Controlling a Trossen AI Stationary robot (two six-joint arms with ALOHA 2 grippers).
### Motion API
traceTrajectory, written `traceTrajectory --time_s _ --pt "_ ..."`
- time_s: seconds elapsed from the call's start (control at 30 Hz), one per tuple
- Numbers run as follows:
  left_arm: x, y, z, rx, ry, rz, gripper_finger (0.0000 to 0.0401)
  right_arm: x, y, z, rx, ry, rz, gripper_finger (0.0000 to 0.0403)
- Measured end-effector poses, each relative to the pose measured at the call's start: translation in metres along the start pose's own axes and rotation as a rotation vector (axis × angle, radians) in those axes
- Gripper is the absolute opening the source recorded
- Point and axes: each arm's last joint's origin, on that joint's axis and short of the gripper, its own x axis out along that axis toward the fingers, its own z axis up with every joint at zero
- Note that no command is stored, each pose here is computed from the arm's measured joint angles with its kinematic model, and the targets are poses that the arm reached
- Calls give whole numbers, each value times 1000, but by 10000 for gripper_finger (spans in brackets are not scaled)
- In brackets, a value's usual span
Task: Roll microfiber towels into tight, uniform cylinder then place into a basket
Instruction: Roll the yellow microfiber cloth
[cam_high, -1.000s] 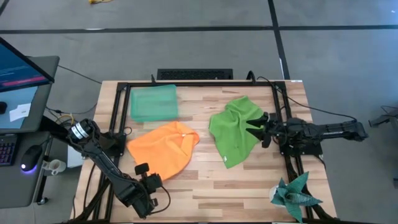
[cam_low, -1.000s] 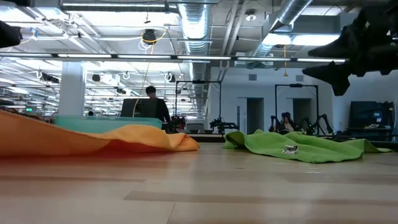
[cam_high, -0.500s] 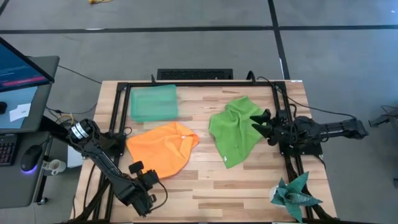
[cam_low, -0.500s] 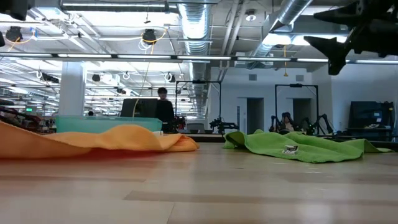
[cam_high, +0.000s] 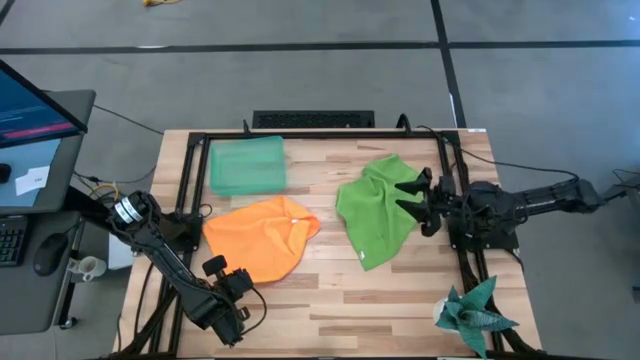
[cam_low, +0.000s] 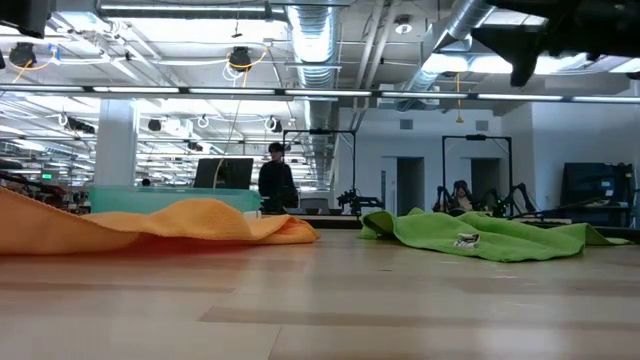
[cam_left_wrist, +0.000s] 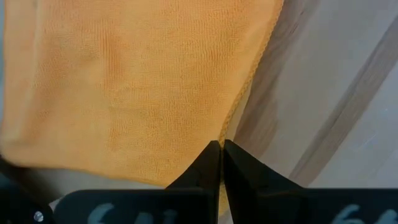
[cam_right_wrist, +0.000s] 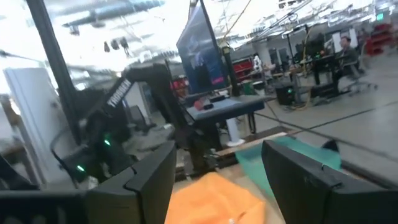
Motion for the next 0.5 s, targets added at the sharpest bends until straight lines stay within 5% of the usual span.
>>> traceTrajectory --time_s 0.5 --pt "0 0 0 -6 -10 1 4 51 -1 -23 -96 263 -81 260"
